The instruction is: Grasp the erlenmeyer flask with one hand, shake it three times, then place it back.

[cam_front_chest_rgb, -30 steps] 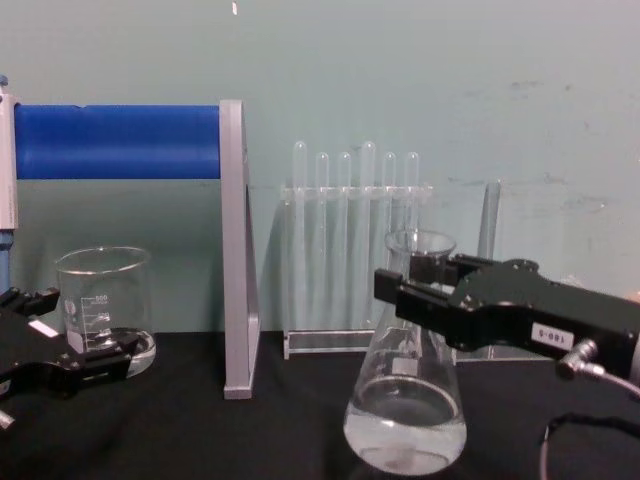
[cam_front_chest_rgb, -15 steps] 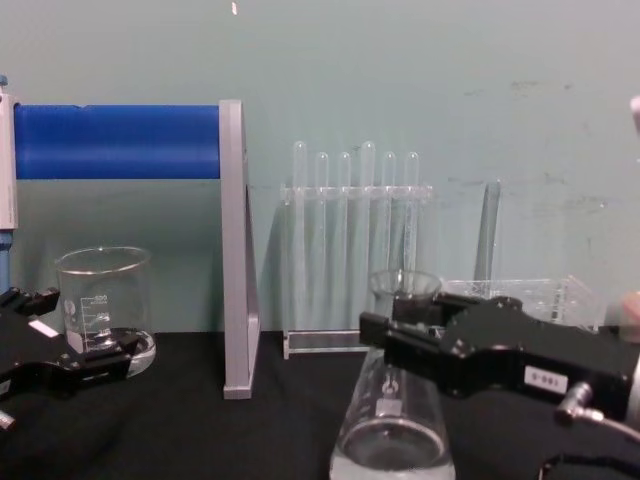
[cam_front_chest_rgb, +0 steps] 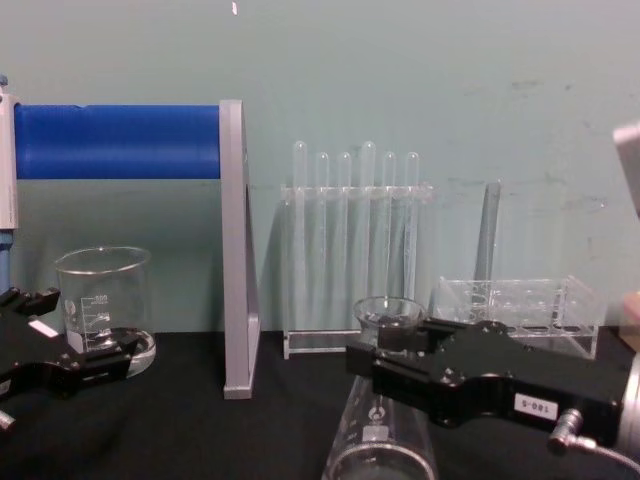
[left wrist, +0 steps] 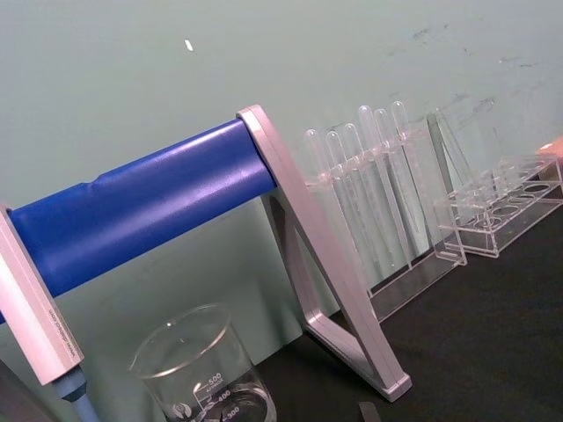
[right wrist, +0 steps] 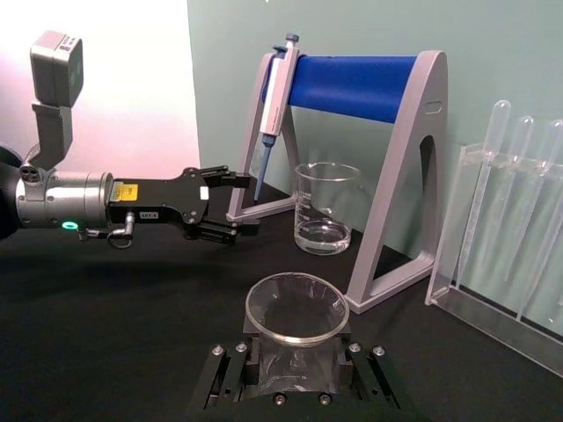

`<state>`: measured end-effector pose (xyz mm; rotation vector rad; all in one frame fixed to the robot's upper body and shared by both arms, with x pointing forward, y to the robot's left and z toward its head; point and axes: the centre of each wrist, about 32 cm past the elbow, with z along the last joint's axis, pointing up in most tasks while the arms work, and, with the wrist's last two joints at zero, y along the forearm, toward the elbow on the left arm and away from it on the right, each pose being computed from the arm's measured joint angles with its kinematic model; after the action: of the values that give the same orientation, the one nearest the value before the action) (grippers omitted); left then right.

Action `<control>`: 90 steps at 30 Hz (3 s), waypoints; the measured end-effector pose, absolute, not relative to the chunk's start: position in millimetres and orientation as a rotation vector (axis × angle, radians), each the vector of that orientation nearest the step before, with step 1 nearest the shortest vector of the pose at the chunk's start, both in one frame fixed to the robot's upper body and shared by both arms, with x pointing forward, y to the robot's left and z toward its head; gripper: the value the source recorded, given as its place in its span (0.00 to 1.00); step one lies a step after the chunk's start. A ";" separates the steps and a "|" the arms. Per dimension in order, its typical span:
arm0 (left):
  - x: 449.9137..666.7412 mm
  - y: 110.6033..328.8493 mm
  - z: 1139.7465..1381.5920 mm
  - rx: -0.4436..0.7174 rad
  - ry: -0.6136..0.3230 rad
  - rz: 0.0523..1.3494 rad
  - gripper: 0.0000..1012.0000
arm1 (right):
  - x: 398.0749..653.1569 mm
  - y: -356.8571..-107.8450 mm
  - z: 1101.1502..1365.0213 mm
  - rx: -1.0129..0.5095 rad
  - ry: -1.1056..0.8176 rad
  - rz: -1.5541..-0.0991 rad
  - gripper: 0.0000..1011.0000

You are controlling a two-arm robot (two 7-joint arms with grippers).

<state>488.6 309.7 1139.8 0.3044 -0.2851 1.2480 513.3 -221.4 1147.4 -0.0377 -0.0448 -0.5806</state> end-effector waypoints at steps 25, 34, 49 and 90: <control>488.6 309.7 1139.8 0.304 -0.285 1.248 0.99 | 515.2 -221.0 1142.1 -0.039 -0.015 -0.557 0.45; 488.6 309.7 1139.8 0.304 -0.285 1.248 0.99 | 516.6 -220.6 1141.5 -0.043 -0.005 -0.558 0.45; 488.6 309.7 1139.8 0.304 -0.285 1.248 0.99 | 518.8 -220.3 1141.3 -0.052 0.009 -0.559 0.45; 488.6 309.7 1139.8 0.304 -0.285 1.248 0.99 | 521.1 -218.9 1141.7 -0.065 0.024 -0.560 0.46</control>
<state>488.6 309.7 1139.8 0.3045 -0.2850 1.2480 521.1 -218.9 1141.7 -0.0646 0.0236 -0.5597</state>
